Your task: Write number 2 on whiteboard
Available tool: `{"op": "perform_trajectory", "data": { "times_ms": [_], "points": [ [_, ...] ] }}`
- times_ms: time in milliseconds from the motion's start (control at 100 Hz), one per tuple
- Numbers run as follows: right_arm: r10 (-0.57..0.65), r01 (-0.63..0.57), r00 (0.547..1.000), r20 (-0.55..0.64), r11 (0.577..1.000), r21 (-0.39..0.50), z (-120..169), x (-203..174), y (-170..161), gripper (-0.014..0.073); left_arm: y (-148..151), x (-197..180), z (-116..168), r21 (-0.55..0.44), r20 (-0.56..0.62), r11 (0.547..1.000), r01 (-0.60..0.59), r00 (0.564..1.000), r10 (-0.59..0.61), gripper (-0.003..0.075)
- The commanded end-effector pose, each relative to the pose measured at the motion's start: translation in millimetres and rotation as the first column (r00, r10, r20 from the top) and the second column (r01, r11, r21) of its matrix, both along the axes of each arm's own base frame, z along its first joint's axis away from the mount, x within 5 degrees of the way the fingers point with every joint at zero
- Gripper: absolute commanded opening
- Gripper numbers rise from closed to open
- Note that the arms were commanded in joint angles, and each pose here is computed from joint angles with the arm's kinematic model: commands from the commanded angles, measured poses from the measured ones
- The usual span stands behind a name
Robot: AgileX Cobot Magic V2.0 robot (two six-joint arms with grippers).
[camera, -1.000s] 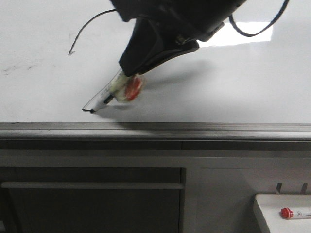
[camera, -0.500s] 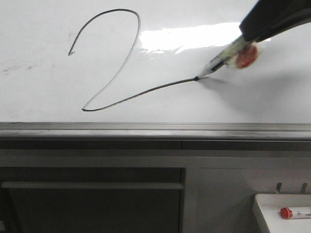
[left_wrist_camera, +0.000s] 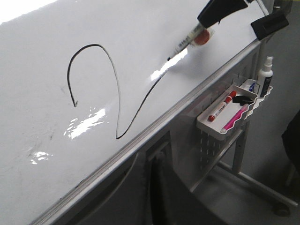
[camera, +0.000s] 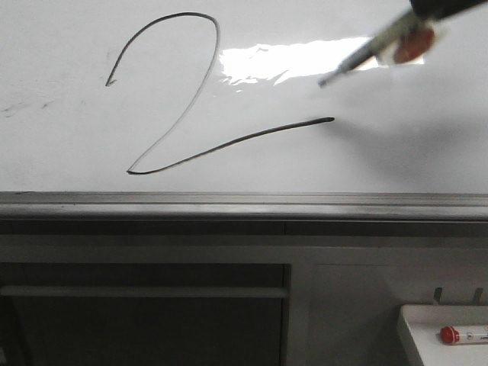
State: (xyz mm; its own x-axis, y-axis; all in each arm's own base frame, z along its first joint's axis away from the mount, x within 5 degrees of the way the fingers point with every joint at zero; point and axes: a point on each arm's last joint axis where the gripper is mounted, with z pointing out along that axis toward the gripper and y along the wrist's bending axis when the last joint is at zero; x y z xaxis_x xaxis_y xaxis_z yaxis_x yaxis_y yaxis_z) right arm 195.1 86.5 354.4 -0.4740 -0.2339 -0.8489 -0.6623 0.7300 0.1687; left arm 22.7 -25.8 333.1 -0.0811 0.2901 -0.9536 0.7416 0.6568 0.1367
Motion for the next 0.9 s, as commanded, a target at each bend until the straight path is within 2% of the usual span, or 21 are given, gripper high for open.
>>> {"op": "perform_trajectory", "data": {
  "times_ms": [0,90,150,200,300,380,600,740,890],
  "points": [
    [0.117,-0.145,0.980,0.159,0.972,0.182,54.9,-32.8,12.7,-0.0071,-4.1,-0.1,18.1,-0.139,0.055,0.990,0.029,0.998,-0.021,-0.0020],
    [0.168,-0.232,0.946,0.277,0.948,0.219,82.8,-53.8,17.7,-0.0071,-7.3,0.0,28.5,-0.209,0.078,0.977,0.052,0.996,-0.037,-0.0011],
    [0.181,-0.255,0.934,0.306,0.942,0.219,90.8,-59.4,18.9,-0.0071,-9.4,1.6,36.5,-0.198,0.105,0.978,0.063,0.994,-0.043,0.0032],
    [0.197,-0.271,0.930,0.311,0.938,0.217,93.2,-61.7,20.1,-0.0071,-12.0,3.5,46.9,-0.185,0.128,0.980,0.074,0.990,-0.051,0.0102],
    [0.244,-0.309,0.923,0.298,0.931,0.194,90.7,-62.7,24.4,-0.0071,-26.6,12.3,66.0,-0.142,0.127,0.982,0.121,0.986,-0.103,0.0328],
    [0.292,-0.347,0.915,0.280,0.921,0.175,86.4,-61.4,30.1,-0.0070,-42.0,19.2,80.3,-0.115,0.088,0.977,0.182,0.981,-0.173,0.0434],
    [0.424,-0.469,0.864,0.273,0.874,0.126,77.9,-65.4,53.9,-0.0064,-82.7,39.1,105.4,0.043,-0.061,0.931,0.362,0.931,-0.359,0.0417],
    [0.522,-0.543,0.808,0.273,0.840,0.002,67.2,-72.7,71.4,-0.0062,-97.2,48.9,113.2,0.087,-0.120,0.908,0.410,0.909,-0.399,0.0417],
    [0.581,-0.604,0.763,0.283,0.797,-0.006,65.1,-83.1,87.4,-0.0062,-107.8,54.9,109.7,0.126,-0.213,0.878,0.461,0.877,-0.430,0.0417]
  ]
}}
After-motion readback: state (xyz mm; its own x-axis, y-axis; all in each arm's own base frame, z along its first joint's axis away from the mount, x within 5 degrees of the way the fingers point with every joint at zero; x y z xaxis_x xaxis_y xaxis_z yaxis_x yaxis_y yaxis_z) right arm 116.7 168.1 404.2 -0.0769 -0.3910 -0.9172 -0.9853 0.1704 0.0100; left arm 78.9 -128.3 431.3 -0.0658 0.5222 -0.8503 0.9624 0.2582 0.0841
